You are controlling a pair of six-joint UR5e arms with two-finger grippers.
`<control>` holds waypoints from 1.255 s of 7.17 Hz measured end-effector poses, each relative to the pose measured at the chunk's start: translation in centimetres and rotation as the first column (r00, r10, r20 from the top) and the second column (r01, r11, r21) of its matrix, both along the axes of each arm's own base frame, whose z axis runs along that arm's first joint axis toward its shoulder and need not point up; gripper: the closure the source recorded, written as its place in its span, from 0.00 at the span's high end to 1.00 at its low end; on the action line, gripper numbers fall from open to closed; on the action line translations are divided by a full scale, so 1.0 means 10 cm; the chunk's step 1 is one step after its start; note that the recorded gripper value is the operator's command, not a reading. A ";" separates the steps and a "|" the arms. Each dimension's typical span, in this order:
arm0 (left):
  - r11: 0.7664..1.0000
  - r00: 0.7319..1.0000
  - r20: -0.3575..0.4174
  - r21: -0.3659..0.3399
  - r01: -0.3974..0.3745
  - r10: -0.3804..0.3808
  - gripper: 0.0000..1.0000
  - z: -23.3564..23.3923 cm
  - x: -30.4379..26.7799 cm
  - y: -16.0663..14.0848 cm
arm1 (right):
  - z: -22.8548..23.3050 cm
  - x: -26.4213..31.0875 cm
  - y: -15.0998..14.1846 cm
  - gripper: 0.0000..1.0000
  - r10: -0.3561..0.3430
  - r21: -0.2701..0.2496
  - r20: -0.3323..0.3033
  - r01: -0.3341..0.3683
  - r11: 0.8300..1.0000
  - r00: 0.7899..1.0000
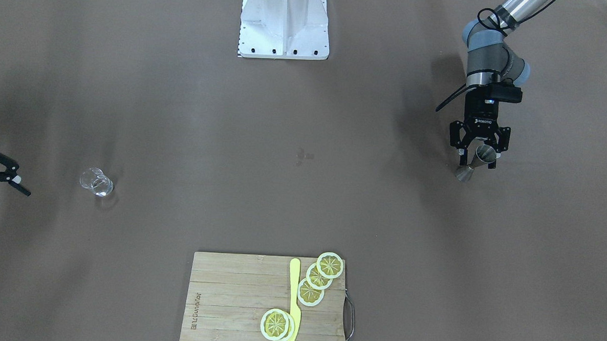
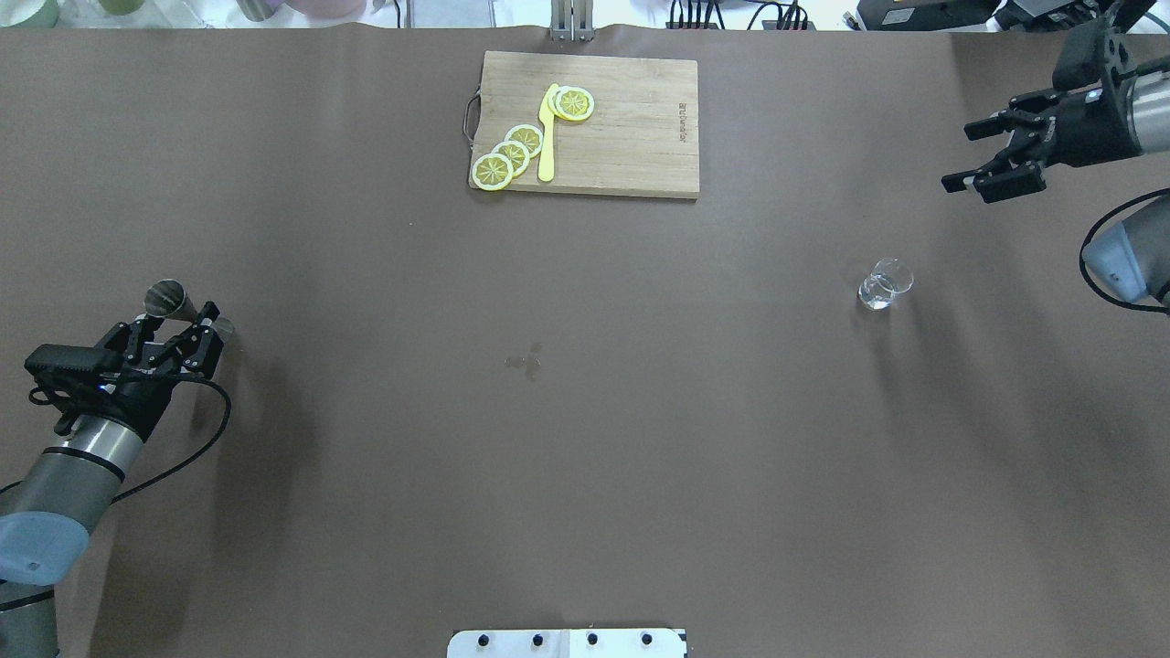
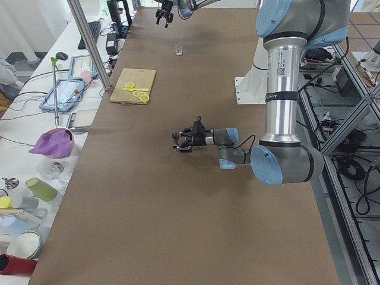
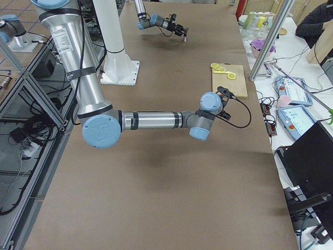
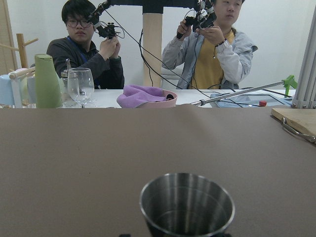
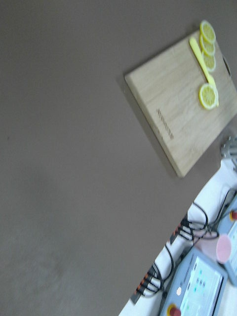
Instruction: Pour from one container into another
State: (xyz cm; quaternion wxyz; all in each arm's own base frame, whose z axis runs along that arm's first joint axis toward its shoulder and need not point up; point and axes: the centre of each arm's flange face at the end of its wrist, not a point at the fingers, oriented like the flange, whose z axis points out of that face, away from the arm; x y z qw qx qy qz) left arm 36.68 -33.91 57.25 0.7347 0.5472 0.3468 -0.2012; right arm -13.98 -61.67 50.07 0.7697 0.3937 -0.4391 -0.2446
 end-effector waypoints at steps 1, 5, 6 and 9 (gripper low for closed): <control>1.000 1.000 -0.001 0.001 0.000 0.000 0.83 -0.01 -0.01 0.00 | 0.08 0.20 -0.16 1.00 0.101 -0.086 -0.076 -0.107 0.991 0.992; 1.000 1.000 0.004 -0.001 -0.021 0.021 0.96 0.02 0.00 0.08 | 0.34 0.98 -0.47 1.00 0.293 -0.309 -0.358 -0.409 0.859 0.886; 0.999 0.999 0.002 -0.002 -0.037 0.037 0.96 0.01 0.03 0.13 | 0.39 1.07 -0.46 1.00 0.253 -0.405 -0.387 -0.410 0.817 0.887; 0.990 0.990 -0.011 -0.015 -0.141 0.141 0.96 -0.05 -0.15 0.41 | 0.32 1.41 -0.31 1.00 0.153 -0.688 -0.343 -0.359 0.631 0.927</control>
